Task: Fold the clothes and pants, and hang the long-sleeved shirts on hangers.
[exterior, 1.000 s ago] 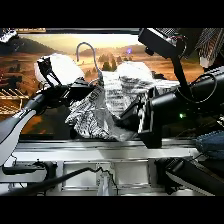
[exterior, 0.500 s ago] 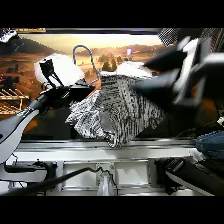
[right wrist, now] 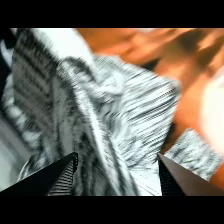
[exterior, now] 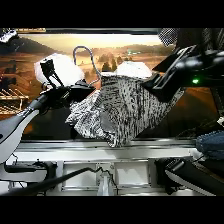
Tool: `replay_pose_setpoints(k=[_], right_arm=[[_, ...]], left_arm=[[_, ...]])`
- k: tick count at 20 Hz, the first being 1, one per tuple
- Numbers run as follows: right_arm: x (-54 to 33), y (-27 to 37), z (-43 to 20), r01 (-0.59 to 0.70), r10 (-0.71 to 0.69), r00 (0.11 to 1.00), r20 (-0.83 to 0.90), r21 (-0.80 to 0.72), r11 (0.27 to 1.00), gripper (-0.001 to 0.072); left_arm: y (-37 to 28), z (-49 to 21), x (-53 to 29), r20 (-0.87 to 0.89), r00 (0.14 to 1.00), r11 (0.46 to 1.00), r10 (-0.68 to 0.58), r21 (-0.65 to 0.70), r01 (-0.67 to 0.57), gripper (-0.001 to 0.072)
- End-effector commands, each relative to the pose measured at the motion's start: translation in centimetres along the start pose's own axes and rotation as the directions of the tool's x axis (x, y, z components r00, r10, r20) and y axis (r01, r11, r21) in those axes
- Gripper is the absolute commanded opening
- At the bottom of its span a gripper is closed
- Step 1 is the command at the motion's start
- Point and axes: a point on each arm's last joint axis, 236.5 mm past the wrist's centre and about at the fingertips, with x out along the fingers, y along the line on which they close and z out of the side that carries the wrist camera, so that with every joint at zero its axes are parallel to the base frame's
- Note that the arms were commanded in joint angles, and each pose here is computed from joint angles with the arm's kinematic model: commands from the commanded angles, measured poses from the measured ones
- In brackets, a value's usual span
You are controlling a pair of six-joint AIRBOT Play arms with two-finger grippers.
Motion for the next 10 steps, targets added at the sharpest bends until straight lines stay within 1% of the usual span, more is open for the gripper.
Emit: replay_pose_setpoints(k=[1, 2, 3, 4, 5, 7, 8, 9, 10], right_arm=[[3.4, 1.2, -1.1, -0.109, 0.108, 0.991, -0.080, -0.005, 0.994, 0.0591], [4.0, 1.0, -1.0, -0.109, 0.108, 0.990, -0.089, -0.005, 0.994, 0.0554], [4.6, 0.3, -1.1, -0.093, 0.092, 0.990, -0.103, -0.003, 0.996, 0.0392], [5.1, -0.3, -1.3, -0.073, 0.072, 0.991, -0.115, 0.000, 0.997, 0.0190], [5.3, -0.7, -1.2, -0.058, 0.058, 0.992, -0.113, -0.003, 0.998, 0.0024], [5.2, -0.9, -1.0, -0.052, 0.048, 0.994, -0.103, -0.036, 0.998, 0.0025], [5.0, -0.9, -0.8, -0.047, 0.043, 0.995, -0.092, -0.041, 0.998, 0.0025], [4.9, -1.0, -0.6, -0.042, 0.038, 0.996, -0.080, -0.051, 0.998, 0.0024], [4.7, -1.0, -0.5, -0.039, 0.035, 0.997, -0.074, -0.058, 0.998, 0.0023]], left_arm=[[0.0, 0.0, 0.0, 0.001, 1.000, 1.000, -0.002, -0.004, 0.002, 0.0018], [0.0, 0.0, 0.0, 0.001, 1.000, 1.000, -0.002, -0.004, 0.002, 0.0018], [0.0, 0.0, 0.0, 0.001, 1.000, 1.000, -0.002, -0.005, 0.002, 0.0018], [0.0, 0.0, 0.0, 0.001, 1.000, 1.000, -0.002, -0.018, 0.002, 0.0019], [0.0, 0.1, 0.0, 0.004, 1.000, 1.000, -0.002, -0.027, 0.002, 0.0020], [0.0, 0.1, -0.1, 0.005, 1.000, 0.999, 0.000, -0.051, 0.001, 0.0021], [0.0, 0.1, -0.1, 0.006, 1.000, 0.999, 0.000, -0.050, 0.000, 0.0038], [0.0, 0.3, -0.1, 0.013, 1.000, 0.999, 0.001, -0.048, 0.000, 0.0182], [0.1, 0.8, -0.1, 0.033, 0.999, 0.999, 0.003, -0.045, -0.001, 0.0397]])
